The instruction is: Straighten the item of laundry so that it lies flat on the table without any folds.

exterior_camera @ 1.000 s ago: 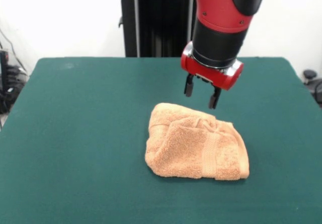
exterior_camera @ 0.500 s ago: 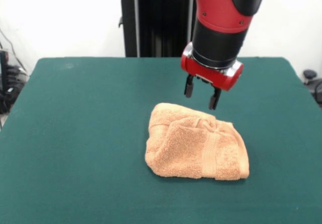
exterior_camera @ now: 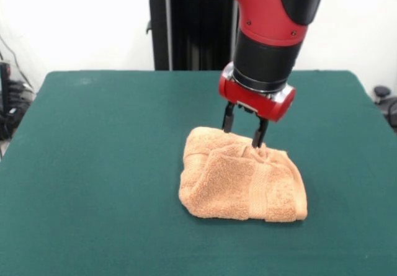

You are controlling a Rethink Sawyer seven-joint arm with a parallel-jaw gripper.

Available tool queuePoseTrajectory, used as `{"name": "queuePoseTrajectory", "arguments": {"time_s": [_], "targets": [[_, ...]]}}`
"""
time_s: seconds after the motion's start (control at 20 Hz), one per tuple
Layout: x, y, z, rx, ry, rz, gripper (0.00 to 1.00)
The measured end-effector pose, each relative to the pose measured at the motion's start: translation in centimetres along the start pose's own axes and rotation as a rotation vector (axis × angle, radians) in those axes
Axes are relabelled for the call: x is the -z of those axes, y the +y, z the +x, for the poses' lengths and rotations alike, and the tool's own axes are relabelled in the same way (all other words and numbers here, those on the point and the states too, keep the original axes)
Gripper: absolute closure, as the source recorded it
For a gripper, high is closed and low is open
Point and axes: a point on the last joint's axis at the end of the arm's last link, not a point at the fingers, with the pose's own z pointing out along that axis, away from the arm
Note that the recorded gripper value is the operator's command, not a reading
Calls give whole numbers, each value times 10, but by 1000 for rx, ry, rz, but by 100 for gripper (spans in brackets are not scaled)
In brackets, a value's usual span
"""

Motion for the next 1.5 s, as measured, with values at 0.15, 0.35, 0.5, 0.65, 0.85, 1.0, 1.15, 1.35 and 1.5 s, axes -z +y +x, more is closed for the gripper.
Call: {"name": "queuePoseTrajectory", "arguments": {"time_s": [0.15, 0.35, 0.5, 0.65, 0.85, 1.0, 1.15, 1.35, 1.5], "targets": [[-4, -1, 0, -3, -19, -5, 0], [-8, -5, 3, -6, -24, -3, 0], [-12, -8, 7, -8, -15, 3, 0], [-13, -9, 9, -8, -10, 6, 0], [-14, -10, 10, -9, -8, 7, 0], [-15, -11, 11, -9, -6, 8, 0], [-20, -12, 12, -9, -10, 11, 0], [-37, -15, 15, -8, -15, 19, 0], [-48, -17, 18, -6, -19, 24, 0]]}}
